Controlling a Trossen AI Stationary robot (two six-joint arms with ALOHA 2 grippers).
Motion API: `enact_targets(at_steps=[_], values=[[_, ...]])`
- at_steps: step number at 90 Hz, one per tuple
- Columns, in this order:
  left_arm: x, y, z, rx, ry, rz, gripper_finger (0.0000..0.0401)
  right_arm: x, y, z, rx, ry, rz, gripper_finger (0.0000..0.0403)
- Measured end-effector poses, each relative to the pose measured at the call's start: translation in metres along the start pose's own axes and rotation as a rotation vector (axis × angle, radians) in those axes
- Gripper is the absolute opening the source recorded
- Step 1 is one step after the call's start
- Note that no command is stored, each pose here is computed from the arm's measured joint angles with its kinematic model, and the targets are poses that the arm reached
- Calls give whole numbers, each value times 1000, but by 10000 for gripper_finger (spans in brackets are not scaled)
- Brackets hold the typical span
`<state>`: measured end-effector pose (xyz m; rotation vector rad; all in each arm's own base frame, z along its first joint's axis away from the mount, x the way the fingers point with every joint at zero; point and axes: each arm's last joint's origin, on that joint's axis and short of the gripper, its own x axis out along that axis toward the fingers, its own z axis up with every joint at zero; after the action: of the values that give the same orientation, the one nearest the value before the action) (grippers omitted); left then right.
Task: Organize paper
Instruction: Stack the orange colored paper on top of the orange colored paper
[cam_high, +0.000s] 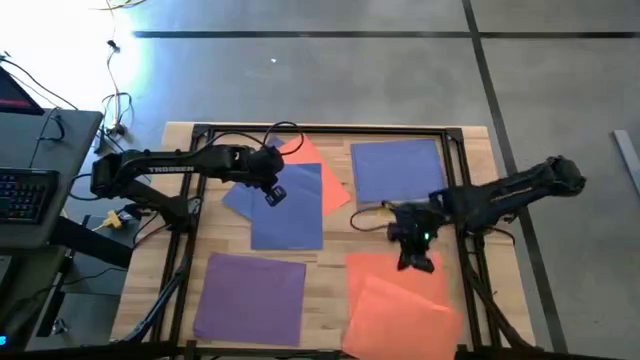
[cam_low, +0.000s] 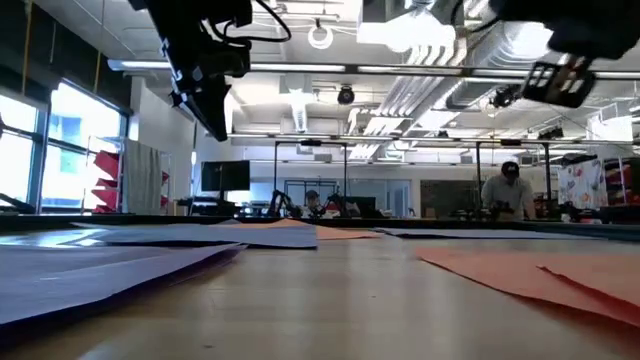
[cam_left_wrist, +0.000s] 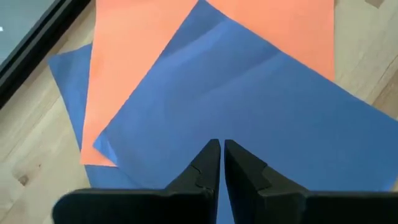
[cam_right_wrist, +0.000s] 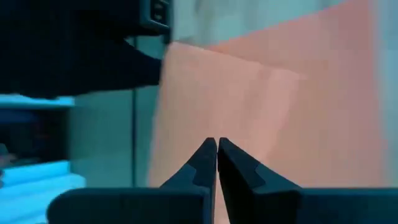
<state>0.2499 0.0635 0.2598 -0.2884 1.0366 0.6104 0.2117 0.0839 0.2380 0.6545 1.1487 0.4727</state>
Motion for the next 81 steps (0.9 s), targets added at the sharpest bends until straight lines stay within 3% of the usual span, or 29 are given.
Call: enact_targets(at_steps=[15, 31, 39, 48, 61, 81], values=[[0, 0, 1, -3, -6, -3, 0, 43, 26, -25, 141, 106, 28, 52], [1, -3, 6, -6, -47, -53, 0, 85, 69, -48, 204, 5, 140, 161], [1, -5, 9, -13, -74, -69, 0, 108, 89, -63, 370, -41, 230, 210], [1, -6, 12, -21, -102, -82, 0, 136, 101, -84, 573, 15, 307, 251], [1, -7, 14, -26, -121, -107, 0, 168, 107, -112, 771, 106, 299, 274], [1, -7, 14, -26, -123, -112, 0, 196, 121, -131, 901, 229, 277, 275]])
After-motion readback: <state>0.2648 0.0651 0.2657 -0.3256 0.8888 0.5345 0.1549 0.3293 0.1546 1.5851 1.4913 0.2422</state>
